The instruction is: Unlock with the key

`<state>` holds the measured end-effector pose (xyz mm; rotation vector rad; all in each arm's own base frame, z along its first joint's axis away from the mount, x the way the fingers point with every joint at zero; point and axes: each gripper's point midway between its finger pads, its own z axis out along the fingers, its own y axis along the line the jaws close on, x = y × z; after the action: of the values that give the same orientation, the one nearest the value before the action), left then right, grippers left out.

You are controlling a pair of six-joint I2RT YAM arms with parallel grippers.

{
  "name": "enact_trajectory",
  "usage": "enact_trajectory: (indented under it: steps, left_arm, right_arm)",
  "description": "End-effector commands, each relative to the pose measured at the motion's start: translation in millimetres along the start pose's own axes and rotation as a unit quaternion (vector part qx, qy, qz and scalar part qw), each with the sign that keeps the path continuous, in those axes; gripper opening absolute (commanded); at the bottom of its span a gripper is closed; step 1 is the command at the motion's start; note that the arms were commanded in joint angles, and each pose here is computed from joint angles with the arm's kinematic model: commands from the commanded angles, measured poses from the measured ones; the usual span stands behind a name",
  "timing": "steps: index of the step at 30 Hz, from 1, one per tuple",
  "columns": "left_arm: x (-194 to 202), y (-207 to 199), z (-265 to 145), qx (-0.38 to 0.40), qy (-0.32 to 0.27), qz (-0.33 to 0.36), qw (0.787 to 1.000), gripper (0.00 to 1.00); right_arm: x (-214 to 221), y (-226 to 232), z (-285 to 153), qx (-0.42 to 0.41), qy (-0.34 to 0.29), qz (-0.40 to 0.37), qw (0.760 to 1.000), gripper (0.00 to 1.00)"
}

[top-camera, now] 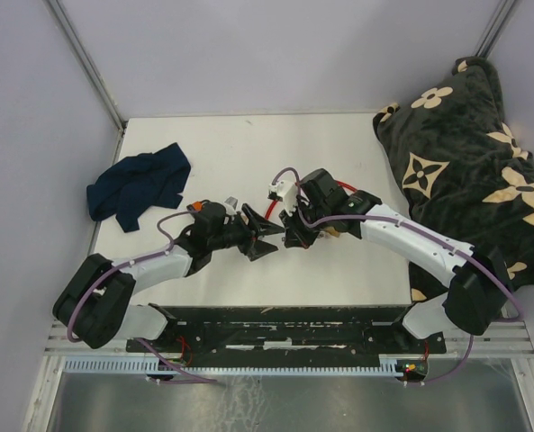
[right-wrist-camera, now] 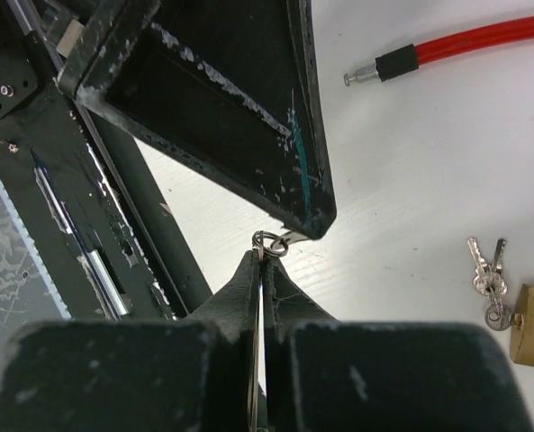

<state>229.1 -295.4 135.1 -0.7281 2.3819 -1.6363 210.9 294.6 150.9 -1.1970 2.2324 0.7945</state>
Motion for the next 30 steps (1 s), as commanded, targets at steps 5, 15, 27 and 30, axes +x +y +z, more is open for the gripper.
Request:
enact_trajectory:
  steps: [5,15,27,30]
  left_arm:
    - [10.5,-17.3,2.5,0.043,0.021,-0.03,0.998,0.73]
    - [6.5,-15.7,0.6,0.056,0.002,-0.046,0.997,0.59]
    - [-4.8,-10.1,-3.2,0.057,-0.043,-0.007,0.997,0.07]
    - [-8.8,-17.3,-5.4,0.068,-0.059,0.022,0.996,0.03]
  right_arm:
    - [-21.3,8.7,10.5,-0.022,-0.054,0.006,0.998,0.02]
    - [-21.1,14.3,17.1,-0.031,-0.077,0.022,0.996,0.02]
    - [-2.0,26.7,12.2,-0.055,-0.084,0.028,0.995,0.02]
    - [-0.1,29.0,9.8,-0.058,-0.089,0.025,0.994,0.03]
